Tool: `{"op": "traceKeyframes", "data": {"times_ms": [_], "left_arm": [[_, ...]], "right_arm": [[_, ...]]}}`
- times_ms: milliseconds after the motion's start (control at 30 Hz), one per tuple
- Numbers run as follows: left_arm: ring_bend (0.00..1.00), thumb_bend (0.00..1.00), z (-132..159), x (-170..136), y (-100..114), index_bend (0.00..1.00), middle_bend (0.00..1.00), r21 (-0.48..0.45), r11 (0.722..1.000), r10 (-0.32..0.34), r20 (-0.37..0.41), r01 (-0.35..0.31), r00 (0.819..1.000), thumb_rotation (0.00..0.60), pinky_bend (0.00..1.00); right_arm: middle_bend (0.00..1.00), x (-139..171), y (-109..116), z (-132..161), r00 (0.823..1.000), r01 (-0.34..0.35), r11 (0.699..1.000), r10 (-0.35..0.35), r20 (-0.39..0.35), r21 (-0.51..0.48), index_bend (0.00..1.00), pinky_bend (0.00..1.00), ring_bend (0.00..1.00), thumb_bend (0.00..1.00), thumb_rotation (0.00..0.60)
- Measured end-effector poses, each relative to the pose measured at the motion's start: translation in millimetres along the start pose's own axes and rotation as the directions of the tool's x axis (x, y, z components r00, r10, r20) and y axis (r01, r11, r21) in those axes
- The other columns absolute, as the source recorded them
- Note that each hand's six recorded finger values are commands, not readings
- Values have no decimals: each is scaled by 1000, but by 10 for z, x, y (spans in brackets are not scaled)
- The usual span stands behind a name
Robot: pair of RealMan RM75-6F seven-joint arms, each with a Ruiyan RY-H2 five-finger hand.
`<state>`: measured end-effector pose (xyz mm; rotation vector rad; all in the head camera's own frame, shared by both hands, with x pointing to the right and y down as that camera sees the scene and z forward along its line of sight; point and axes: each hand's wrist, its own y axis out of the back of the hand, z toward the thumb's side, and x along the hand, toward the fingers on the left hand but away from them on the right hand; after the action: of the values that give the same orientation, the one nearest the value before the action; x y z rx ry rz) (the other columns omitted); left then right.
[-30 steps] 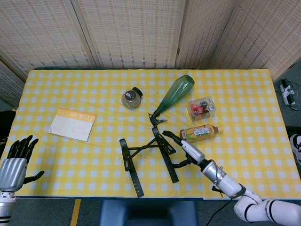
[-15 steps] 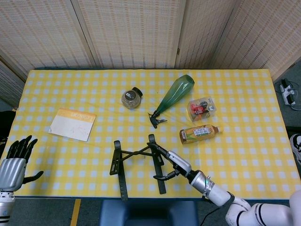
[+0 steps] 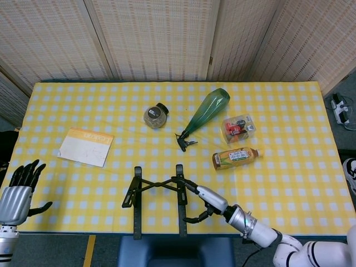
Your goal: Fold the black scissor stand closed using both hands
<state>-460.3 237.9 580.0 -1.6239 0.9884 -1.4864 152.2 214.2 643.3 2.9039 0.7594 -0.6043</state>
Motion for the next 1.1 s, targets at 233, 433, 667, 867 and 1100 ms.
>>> {"op": "traceKeyframes", "data": {"times_ms": [233, 433, 667, 867, 1100], "left_arm": [[24, 135, 64, 17, -1, 0, 28, -2, 1000, -1, 16, 1, 1000, 600, 0], [24, 135, 111, 63, 24, 0, 28, 0, 1000, 1, 37, 0, 999, 600, 0], [24, 135, 222, 199, 108, 0, 28, 5, 1000, 18, 94, -19, 995, 600, 0], [24, 135, 328, 318, 151, 0, 28, 6, 1000, 24, 135, -25, 991, 600, 0], [24, 135, 420, 394, 152, 0, 28, -2, 1000, 19, 166, -19, 986, 600, 0]], "right_arm": [[0, -122, 204, 42, 999, 33, 977, -35, 8, 211, 0, 0, 0, 269, 600], [0, -407, 245, 108, 999, 24, 975, -29, 19, 223, 0, 0, 0, 268, 600], [0, -700, 301, 241, 999, 24, 984, -28, 20, 175, 0, 0, 0, 269, 600], [0, -861, 420, 257, 997, 62, 988, -68, 38, 142, 0, 0, 0, 268, 600], [0, -1078, 626, 233, 988, 128, 984, -137, 70, 121, 0, 0, 0, 269, 600]]}}
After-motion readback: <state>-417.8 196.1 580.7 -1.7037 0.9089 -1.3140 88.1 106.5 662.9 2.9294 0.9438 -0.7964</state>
